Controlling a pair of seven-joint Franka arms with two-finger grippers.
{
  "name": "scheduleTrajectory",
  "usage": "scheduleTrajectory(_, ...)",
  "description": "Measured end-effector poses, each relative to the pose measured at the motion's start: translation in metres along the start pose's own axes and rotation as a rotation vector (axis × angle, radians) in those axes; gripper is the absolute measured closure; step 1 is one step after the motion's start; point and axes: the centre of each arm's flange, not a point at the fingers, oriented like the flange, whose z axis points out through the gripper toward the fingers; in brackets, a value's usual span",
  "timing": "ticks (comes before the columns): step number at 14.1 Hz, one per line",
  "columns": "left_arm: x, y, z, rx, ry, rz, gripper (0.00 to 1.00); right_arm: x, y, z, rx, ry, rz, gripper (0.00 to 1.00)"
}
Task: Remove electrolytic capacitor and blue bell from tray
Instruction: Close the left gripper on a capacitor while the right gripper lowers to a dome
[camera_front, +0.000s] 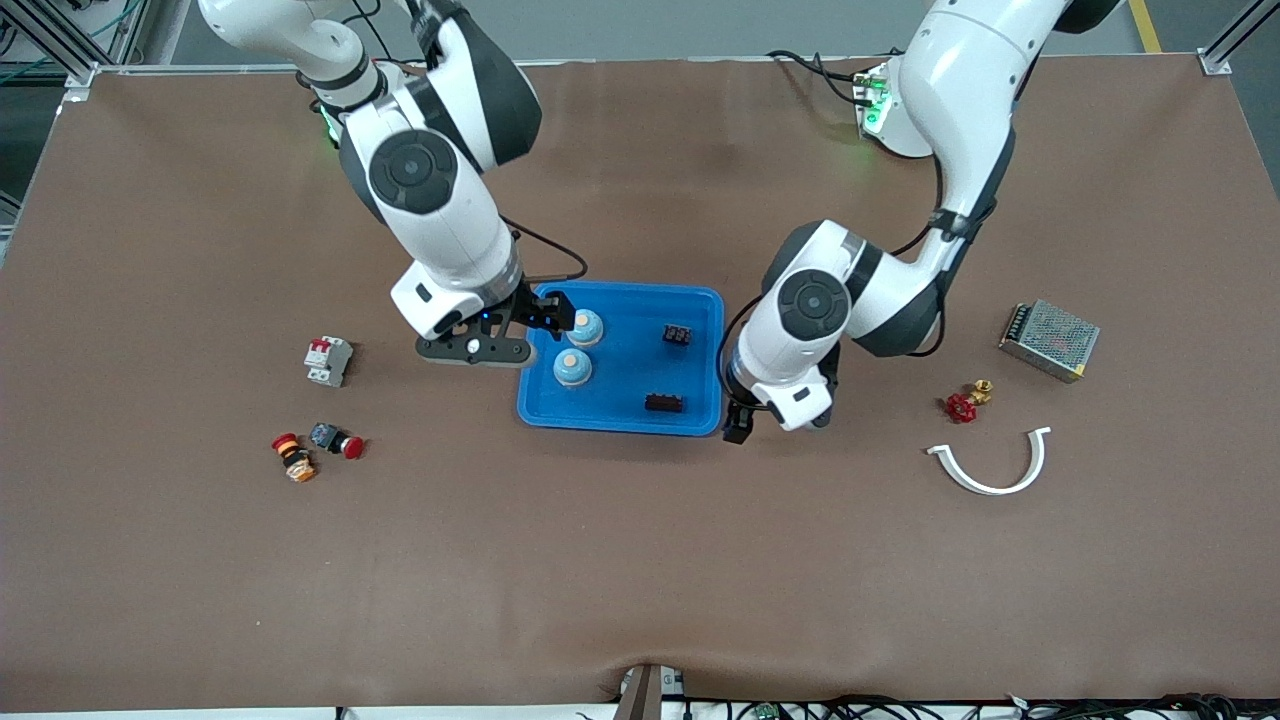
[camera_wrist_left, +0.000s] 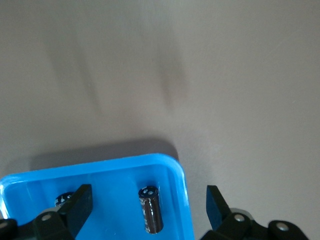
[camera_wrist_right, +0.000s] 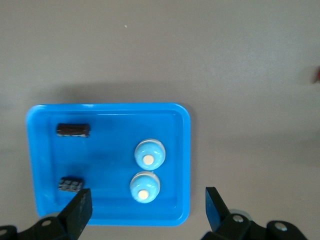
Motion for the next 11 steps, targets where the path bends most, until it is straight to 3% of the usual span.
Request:
scheduleTrajectory(5, -0.028, 0.001, 0.026, 0.014, -0.007, -0.059, 0.00, 0.011, 0.001, 0.052, -0.026, -0.010, -0.023, 0.00)
scheduleTrajectory(11, -0.048, 0.007, 0.047, 0.016, -0.007, -0.140, 0.00, -0.006, -0.007, 0.102, -0.034, -0.009, -0.094, 0.00)
